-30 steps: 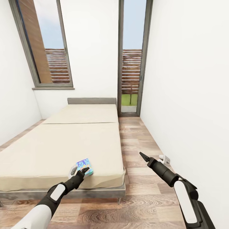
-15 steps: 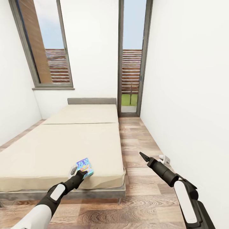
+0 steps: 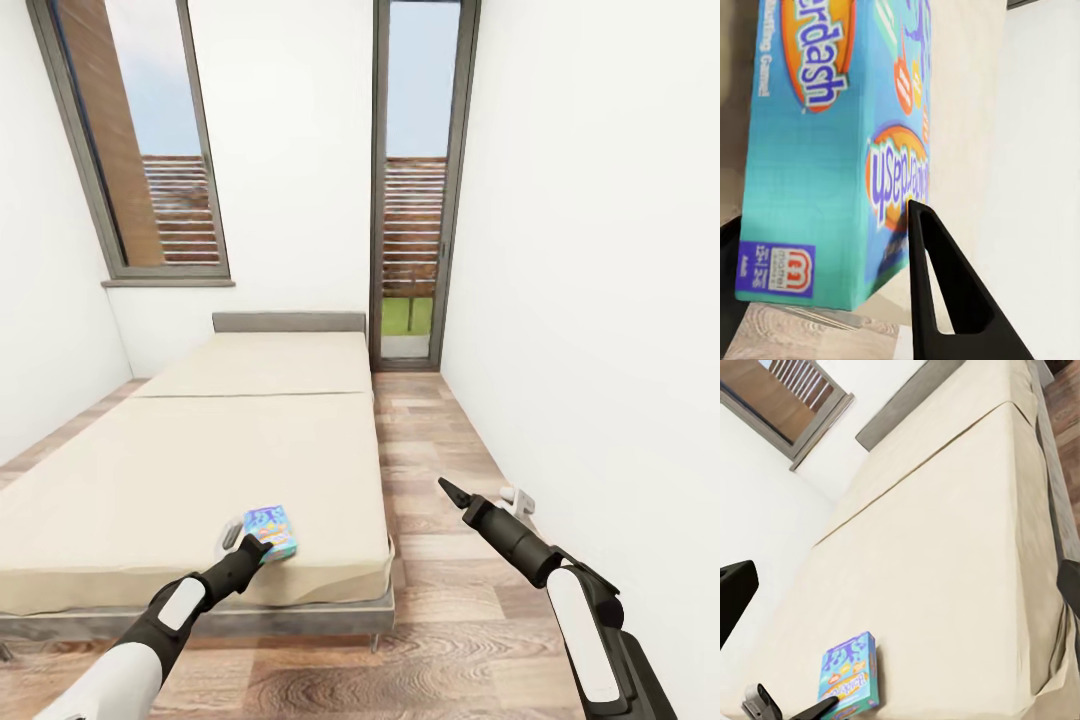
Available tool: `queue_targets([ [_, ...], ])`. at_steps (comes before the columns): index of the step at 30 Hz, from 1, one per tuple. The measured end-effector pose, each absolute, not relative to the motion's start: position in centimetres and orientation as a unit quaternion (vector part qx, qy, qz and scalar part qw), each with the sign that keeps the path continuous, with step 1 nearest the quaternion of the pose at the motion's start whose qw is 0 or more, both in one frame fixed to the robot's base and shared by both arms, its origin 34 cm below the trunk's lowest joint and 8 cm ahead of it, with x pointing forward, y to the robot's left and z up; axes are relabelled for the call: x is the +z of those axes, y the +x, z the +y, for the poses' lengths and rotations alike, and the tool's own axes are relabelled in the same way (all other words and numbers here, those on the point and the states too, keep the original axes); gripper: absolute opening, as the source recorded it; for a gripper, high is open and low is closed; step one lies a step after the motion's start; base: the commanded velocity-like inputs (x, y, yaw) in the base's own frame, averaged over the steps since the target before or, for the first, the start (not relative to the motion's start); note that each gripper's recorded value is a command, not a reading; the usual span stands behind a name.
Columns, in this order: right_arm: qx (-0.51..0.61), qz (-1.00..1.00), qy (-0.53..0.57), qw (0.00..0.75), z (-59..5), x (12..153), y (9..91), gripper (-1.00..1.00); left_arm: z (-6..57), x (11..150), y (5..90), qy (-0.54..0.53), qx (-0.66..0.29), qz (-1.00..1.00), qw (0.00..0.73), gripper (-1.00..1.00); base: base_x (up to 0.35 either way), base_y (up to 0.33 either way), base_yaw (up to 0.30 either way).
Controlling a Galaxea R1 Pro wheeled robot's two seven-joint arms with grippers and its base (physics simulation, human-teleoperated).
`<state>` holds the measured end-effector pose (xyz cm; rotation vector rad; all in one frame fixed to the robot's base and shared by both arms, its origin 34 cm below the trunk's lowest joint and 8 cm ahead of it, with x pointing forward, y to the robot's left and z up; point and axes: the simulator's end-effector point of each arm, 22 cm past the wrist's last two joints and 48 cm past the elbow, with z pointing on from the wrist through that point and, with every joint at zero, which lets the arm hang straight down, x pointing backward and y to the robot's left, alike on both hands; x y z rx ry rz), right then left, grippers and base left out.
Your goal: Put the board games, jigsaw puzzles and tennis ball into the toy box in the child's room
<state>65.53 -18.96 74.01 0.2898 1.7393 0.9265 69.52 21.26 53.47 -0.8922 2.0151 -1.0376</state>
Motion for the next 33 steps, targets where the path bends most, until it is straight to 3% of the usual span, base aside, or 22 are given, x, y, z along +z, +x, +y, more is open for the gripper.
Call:
queue_targets([
  [19,0.39,0.733,0.122,0.544,-19.0,78.0,66.3,1.0,21.3,58.1,70.7,-0.34,-0.402,0.775,0.348,-1.0,0.0,0.0,0.0],
  [31,0.389,0.734,0.122,0.543,-19.1,80.4,66.7,1.0,19.5,70.9,71.6,-0.237,-0.483,0.789,0.296,-1.0,0.0,0.0,0.0],
  [33,0.389,0.734,0.122,0.543,-19.1,80.8,66.8,1.0,21.9,72.5,71.6,-0.224,-0.472,0.798,0.3,-1.0,0.0,0.0,0.0],
])
